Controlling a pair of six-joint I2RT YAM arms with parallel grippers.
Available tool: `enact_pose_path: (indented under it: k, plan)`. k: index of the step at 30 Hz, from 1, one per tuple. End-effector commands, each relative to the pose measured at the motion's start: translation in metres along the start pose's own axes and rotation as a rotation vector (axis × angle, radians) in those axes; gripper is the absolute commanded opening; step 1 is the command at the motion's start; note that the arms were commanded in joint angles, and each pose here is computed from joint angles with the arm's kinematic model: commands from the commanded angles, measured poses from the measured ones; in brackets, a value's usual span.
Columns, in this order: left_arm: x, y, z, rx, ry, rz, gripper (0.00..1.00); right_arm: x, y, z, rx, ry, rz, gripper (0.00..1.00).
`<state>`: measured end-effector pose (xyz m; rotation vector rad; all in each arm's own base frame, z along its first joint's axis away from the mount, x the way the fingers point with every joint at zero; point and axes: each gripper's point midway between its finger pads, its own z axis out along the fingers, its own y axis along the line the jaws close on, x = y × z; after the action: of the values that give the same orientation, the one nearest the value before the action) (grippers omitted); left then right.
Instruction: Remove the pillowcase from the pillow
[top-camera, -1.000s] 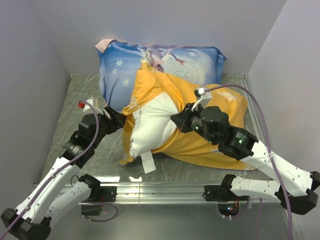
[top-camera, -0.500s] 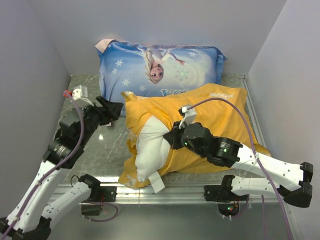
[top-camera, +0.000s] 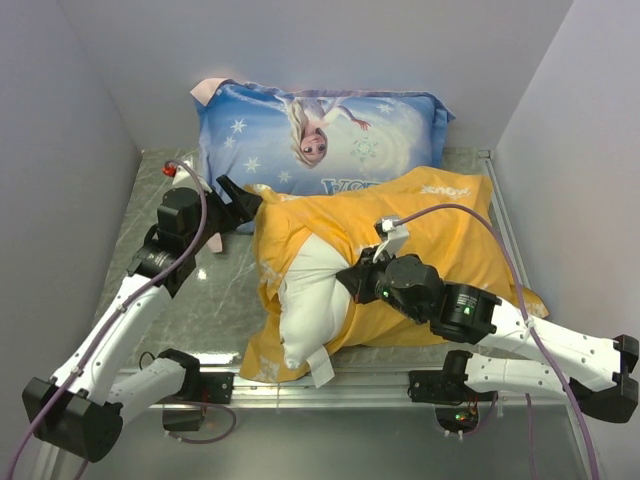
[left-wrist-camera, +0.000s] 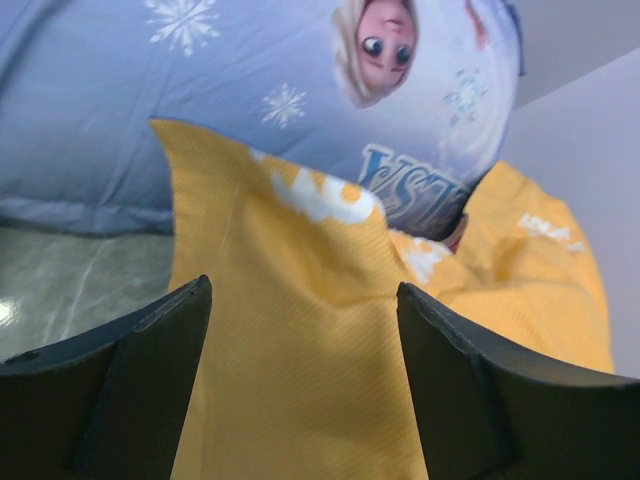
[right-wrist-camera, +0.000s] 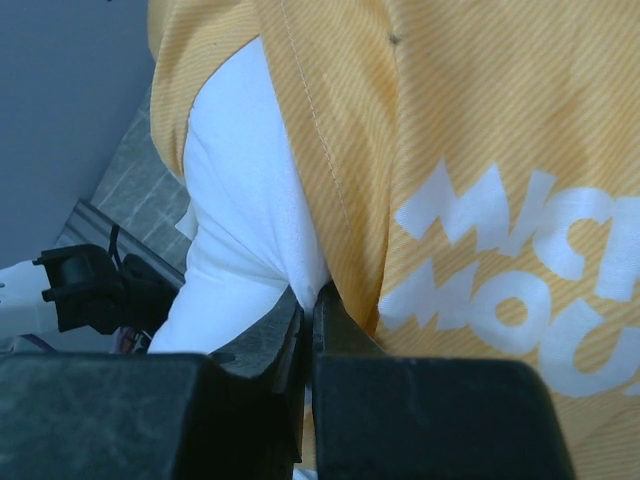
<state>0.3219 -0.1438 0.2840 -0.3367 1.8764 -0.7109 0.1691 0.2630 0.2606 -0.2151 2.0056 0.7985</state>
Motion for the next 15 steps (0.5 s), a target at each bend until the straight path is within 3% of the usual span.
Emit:
enact_pose_path:
  k: [1, 7, 10, 11, 13, 14, 15]
  plan:
    - [-0.016, -0.033, 0.006, 0.177, -0.021, -0.055, 0.78, -0.025, 0.000, -0.005, 0.014, -0.104, 0.049, 0.00]
    - [0.003, -0.027, 0.017, 0.224, 0.026, -0.104, 0.65, -0.034, 0.003, -0.012, 0.005, -0.123, 0.057, 0.00]
    - [0.002, -0.030, 0.018, 0.251, 0.021, -0.114, 0.52, -0.037, 0.004, -0.015, 0.000, -0.132, 0.058, 0.00]
    - [0.000, -0.031, 0.020, 0.250, 0.023, -0.116, 0.36, -0.038, 0.006, -0.017, -0.003, -0.134, 0.059, 0.00]
    - [-0.002, -0.029, 0.024, 0.230, 0.023, -0.110, 0.17, -0.038, 0.005, -0.019, -0.003, -0.137, 0.059, 0.00]
    - [-0.008, -0.027, 0.028, 0.205, 0.007, -0.110, 0.01, -0.040, 0.004, -0.021, -0.004, -0.143, 0.067, 0.00]
    - [-0.008, -0.021, 0.030, 0.178, 0.009, -0.112, 0.00, -0.040, 0.003, -0.023, -0.004, -0.145, 0.067, 0.00]
